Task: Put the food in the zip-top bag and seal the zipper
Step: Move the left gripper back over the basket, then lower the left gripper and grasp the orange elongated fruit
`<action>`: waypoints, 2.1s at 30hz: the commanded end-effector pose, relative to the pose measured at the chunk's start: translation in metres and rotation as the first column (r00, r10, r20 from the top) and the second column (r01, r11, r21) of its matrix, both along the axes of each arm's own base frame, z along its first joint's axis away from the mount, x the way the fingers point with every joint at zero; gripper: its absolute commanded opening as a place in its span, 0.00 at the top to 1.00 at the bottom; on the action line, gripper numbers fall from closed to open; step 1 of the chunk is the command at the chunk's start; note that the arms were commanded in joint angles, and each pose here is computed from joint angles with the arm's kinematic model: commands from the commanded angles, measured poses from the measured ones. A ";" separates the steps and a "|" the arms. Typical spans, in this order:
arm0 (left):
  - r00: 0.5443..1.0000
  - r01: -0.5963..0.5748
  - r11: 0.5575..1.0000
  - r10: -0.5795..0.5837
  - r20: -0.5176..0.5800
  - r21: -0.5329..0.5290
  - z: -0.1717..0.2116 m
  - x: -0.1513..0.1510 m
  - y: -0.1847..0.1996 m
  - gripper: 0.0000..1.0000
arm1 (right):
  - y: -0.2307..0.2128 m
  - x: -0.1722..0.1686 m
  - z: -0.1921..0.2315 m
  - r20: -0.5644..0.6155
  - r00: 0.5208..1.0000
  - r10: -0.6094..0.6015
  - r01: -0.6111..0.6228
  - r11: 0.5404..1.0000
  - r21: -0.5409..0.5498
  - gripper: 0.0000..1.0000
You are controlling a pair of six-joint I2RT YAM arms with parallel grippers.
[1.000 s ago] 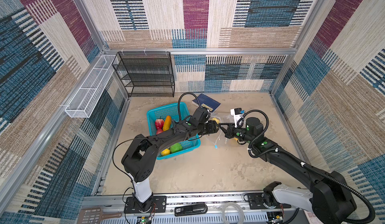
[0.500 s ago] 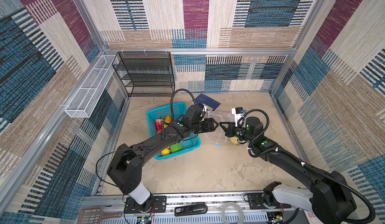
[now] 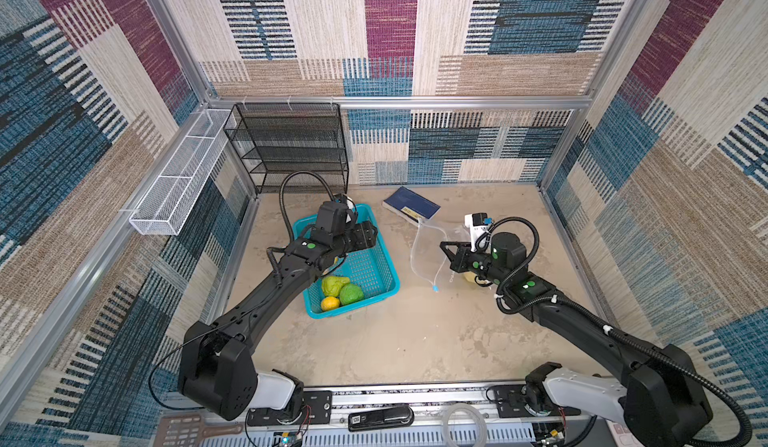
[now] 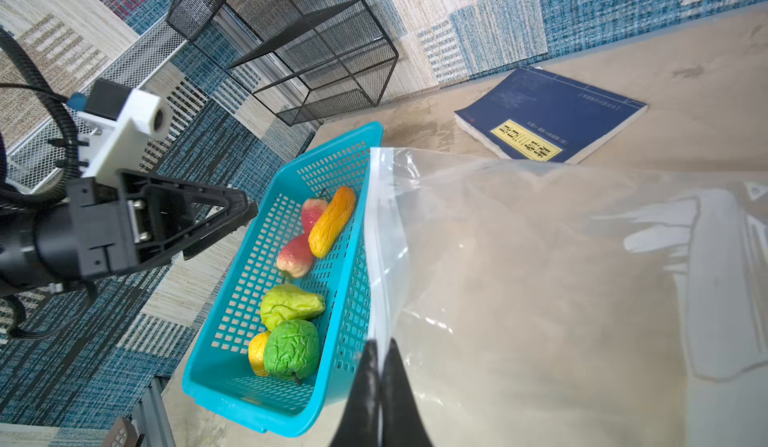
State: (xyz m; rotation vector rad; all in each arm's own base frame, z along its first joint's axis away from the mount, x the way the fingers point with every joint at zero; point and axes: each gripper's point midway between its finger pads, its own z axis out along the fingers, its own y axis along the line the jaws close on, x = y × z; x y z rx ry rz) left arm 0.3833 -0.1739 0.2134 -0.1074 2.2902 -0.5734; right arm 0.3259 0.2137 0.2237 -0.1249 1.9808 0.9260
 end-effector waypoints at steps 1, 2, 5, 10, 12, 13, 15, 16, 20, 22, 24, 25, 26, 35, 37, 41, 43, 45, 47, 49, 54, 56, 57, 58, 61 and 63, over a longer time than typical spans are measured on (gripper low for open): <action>0.997 -0.077 0.987 0.077 0.004 0.138 -0.017 0.005 0.036 0.26 | -0.001 0.002 0.007 0.020 1.000 -0.008 0.008 1.000 0.004 1.00; 0.995 -0.095 0.983 0.096 -0.004 0.159 -0.022 0.008 0.045 0.26 | -0.001 0.002 0.007 0.021 1.000 -0.009 0.009 1.000 0.004 1.00; 0.990 -0.125 0.967 0.136 -0.035 0.223 -0.040 0.015 0.064 0.26 | -0.001 0.002 0.008 0.019 1.000 -0.008 0.008 1.000 0.003 1.00; 0.980 -0.140 0.950 0.174 -0.099 0.279 -0.069 0.028 0.081 0.26 | -0.001 0.002 0.008 0.014 1.000 -0.012 0.012 1.000 0.003 1.00; 0.975 -0.138 0.945 0.182 -0.128 0.296 -0.081 0.033 0.084 0.27 | -0.001 0.002 0.009 0.014 1.000 -0.012 0.012 1.000 0.006 1.00; 0.972 -0.135 0.944 0.185 -0.145 0.303 -0.086 0.035 0.086 0.27 | -0.001 0.003 0.009 0.014 1.000 -0.013 0.013 1.000 0.006 1.00; 0.965 -0.121 0.939 0.187 -0.182 0.321 -0.097 0.038 0.088 0.29 | 0.000 0.003 0.011 0.017 1.000 -0.011 0.011 1.000 0.008 1.00; 0.963 -0.116 0.937 0.187 -0.193 0.331 -0.101 0.040 0.089 0.31 | -0.001 0.003 0.011 0.017 1.000 -0.012 0.012 1.000 0.007 1.00; 0.948 -0.096 0.918 0.202 -0.246 0.385 -0.119 0.044 0.096 0.33 | -0.001 0.004 0.012 0.021 1.000 -0.013 0.012 1.000 0.003 1.00; 0.943 -0.087 0.912 0.206 -0.263 0.401 -0.125 0.047 0.099 0.33 | -0.001 0.004 0.011 0.019 1.000 -0.012 0.012 1.000 -0.002 1.00; 0.934 -0.074 0.908 0.207 -0.289 0.412 -0.134 0.048 0.100 0.33 | 0.000 0.004 0.011 0.019 1.000 -0.011 0.011 1.000 -0.005 1.00; 0.932 -0.070 0.908 0.208 -0.298 0.414 -0.137 0.049 0.101 0.33 | 0.000 0.004 0.011 0.020 1.000 -0.011 0.012 1.000 -0.006 1.00; 0.927 -0.065 0.909 0.208 -0.313 0.413 -0.141 0.049 0.101 0.33 | -0.001 0.005 0.011 0.021 1.000 -0.013 0.013 1.000 -0.006 1.00; 0.901 -0.014 0.923 0.179 -0.396 0.385 -0.168 0.054 0.093 0.34 | 0.000 0.005 0.010 0.021 1.000 -0.009 0.010 1.000 -0.020 1.00; 0.897 -0.010 0.922 0.180 -0.404 0.387 -0.172 0.053 0.093 0.35 | -0.001 0.006 0.010 0.023 1.000 -0.011 0.012 1.000 -0.022 1.00; 0.891 -0.004 0.921 0.180 -0.418 0.388 -0.178 0.053 0.093 0.36 | -0.001 0.006 0.009 0.023 1.000 -0.015 0.016 0.999 -0.028 1.00; 0.889 -0.003 0.919 0.183 -0.419 0.395 -0.180 0.053 0.094 0.38 | -0.001 0.006 0.009 0.023 1.000 -0.016 0.017 0.999 -0.027 1.00; 0.889 0.000 0.918 0.181 -0.420 0.396 -0.181 0.054 0.093 0.39 | -0.002 0.006 0.010 0.023 1.000 -0.017 0.017 1.000 -0.026 1.00; 0.889 0.006 0.919 0.176 -0.422 0.395 -0.182 0.055 0.093 0.43 | -0.002 0.006 0.009 0.023 1.000 -0.019 0.019 0.999 -0.028 1.00; 0.888 0.010 0.917 0.175 -0.425 0.398 -0.183 0.054 0.093 0.48 | -0.002 0.006 0.010 0.024 1.000 -0.019 0.020 0.999 -0.028 1.00; 0.890 0.014 0.921 0.165 -0.424 0.389 -0.180 0.054 0.091 0.59 | -0.004 0.005 0.010 0.024 0.999 -0.027 0.027 0.999 -0.028 1.00; 0.894 0.016 0.924 0.158 -0.420 0.382 -0.177 0.053 0.090 0.62 | -0.005 0.005 0.011 0.026 0.999 -0.028 0.029 0.999 -0.027 1.00; 0.895 0.015 0.925 0.157 -0.417 0.379 -0.175 0.053 0.089 0.62 | -0.005 0.005 0.011 0.027 0.999 -0.029 0.029 0.999 -0.027 1.00; 0.899 0.016 0.928 0.150 -0.412 0.373 -0.173 0.052 0.088 0.62 | -0.005 0.005 0.010 0.026 0.999 -0.031 0.031 0.999 -0.026 1.00; 0.909 0.010 0.936 0.138 -0.393 0.352 -0.162 0.050 0.083 0.65 | -0.006 0.005 0.009 0.024 0.999 -0.036 0.036 0.999 -0.025 1.00; 0.918 0.003 0.946 0.126 -0.376 0.324 -0.152 0.047 0.078 0.65 | -0.006 0.005 0.009 0.025 0.999 -0.038 0.039 0.999 -0.024 1.00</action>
